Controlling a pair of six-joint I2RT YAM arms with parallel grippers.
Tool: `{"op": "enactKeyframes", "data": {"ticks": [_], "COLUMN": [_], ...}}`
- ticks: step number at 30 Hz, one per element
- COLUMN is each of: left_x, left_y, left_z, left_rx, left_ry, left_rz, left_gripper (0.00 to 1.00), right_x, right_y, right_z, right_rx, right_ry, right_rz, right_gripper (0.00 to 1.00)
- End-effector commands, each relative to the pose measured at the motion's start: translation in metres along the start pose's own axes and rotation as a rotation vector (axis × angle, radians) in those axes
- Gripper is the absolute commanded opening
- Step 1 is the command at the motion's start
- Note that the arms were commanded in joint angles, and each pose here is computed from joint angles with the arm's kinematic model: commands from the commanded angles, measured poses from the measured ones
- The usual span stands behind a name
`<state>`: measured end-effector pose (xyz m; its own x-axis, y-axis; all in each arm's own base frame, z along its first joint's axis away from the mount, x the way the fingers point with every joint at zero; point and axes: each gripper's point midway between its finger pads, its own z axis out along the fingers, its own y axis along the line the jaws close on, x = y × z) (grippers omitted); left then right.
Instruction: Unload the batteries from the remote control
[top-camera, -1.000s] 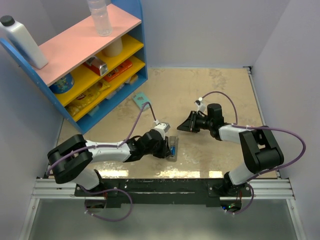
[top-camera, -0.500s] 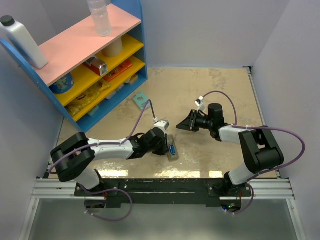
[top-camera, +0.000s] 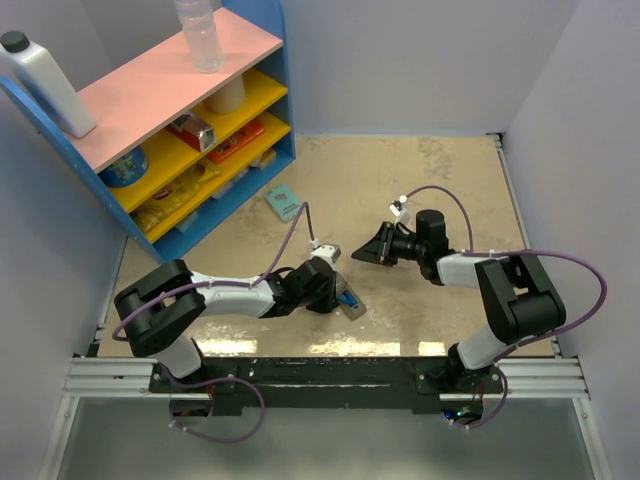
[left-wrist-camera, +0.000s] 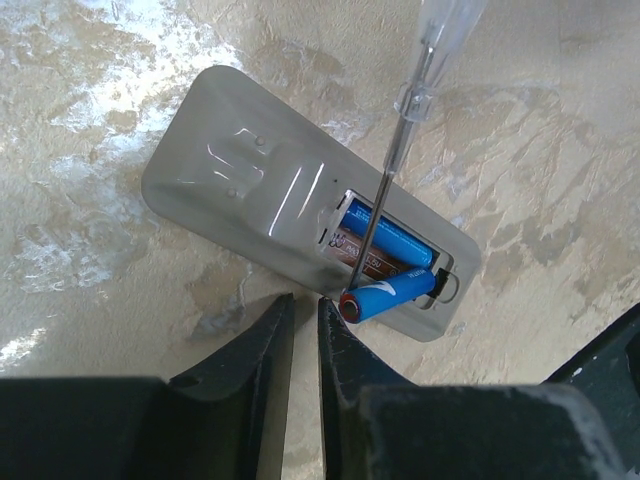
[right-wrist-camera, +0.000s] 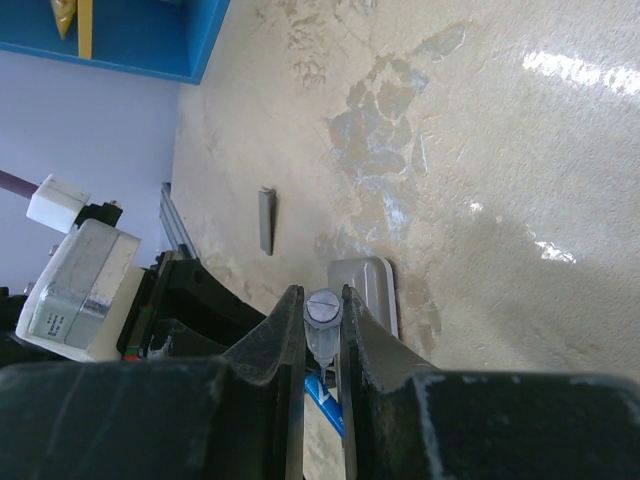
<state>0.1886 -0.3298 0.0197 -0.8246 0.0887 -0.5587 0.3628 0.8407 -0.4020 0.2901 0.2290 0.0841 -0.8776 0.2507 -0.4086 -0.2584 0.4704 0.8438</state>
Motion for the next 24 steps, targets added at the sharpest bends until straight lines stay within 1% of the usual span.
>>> {"op": "enactKeyframes", "data": {"ticks": [1,7,14,19,20,22,24], "left_x": [-0.016,-0.017,-0.020,-0.019,-0.021,-0.020,-0.021], "left_y": [-0.002,0.001,0.004,0.009,0.009,0.011,0.001], "left_z": [-0.002,-0.006,-0.013,-0.019,-0.022,-0.025,-0.031], "left_rx": [-0.011,-0.026,-0.035,-0.038,-0.037,-0.039,0.020], "left_ry": [-0.054,-0.054,-0.062,-0.056,-0.064,-0.069,-0.075], "left_rz": [-0.005,-0.007,-0.012,-0.045,-0.052,-0.054,-0.014], "left_gripper": [0.20,0.20,0.20,0.21,0.22,0.26,0.30], "right_x": [-0.005,-0.010,-0.007,-0.007,-0.006,-0.009,-0.011], "right_y": [0.005,0.008,0.010,0.008,0.006,0.004,0.005], "right_z": [0.000,-0.002,-0.010,-0.014,-0.015,-0.015,-0.016], "right_rx": [-0.021,0.003,0.027,0.065,0.077,0.094,0.105], "right_ry": [-0.010,-0.007,-0.004,-0.015,-0.010,-0.015,-0.008], "right_rz": [-0.029,-0.044,-0.051,-0.068,-0.062,-0.075,-0.092], "right_gripper": [0.00,0.00,0.00,0.00,0.00,0.00,0.00]}}
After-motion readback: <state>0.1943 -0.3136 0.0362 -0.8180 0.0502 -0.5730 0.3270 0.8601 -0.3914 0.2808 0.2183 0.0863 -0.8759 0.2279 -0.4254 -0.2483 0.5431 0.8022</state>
